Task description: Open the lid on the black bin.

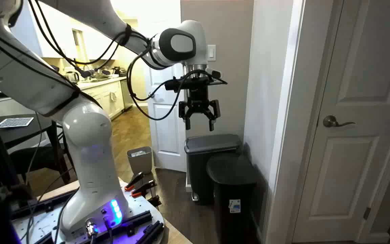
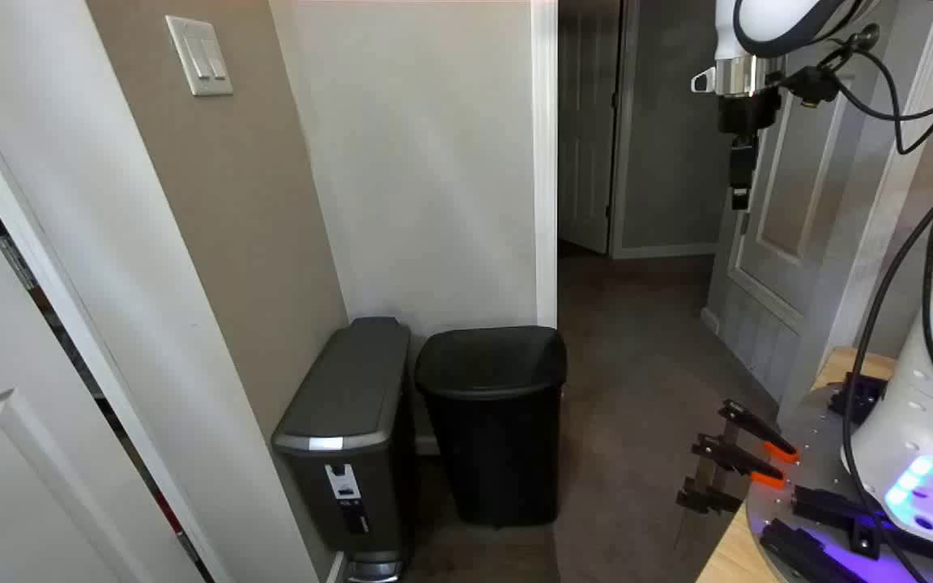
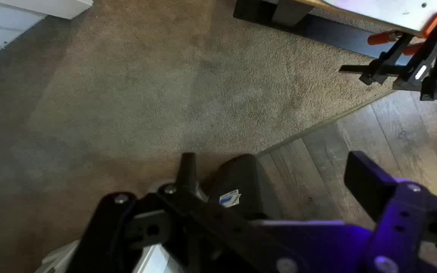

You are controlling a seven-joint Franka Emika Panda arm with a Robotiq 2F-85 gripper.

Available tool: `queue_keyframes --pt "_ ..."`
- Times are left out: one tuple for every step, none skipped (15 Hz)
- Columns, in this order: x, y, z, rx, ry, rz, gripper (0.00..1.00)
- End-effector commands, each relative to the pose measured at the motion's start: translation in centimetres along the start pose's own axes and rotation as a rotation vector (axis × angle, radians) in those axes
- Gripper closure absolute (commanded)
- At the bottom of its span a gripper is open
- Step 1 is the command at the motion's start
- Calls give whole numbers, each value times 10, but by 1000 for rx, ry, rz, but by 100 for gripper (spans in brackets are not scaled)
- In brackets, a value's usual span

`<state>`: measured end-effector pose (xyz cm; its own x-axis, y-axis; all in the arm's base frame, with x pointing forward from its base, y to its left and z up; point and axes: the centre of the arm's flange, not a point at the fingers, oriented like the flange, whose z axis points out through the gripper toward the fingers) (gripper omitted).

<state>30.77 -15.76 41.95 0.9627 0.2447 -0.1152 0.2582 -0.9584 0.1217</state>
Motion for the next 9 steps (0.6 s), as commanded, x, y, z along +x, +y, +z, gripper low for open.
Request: queue_keyframes --pt "0 0 0 0 0 0 0" --pt "8 3 1 0 2 -10 0" --pt "13 4 1 2 5 -22 0" --pt "21 7 2 6 11 -32 0" --pt "30 9 3 12 19 -46 0" --pt "41 13 6 13 31 -54 0" --pt "50 17 7 12 49 -61 0" --pt "65 22 12 13 73 -63 0" --pt "77 27 16 10 101 -64 0"
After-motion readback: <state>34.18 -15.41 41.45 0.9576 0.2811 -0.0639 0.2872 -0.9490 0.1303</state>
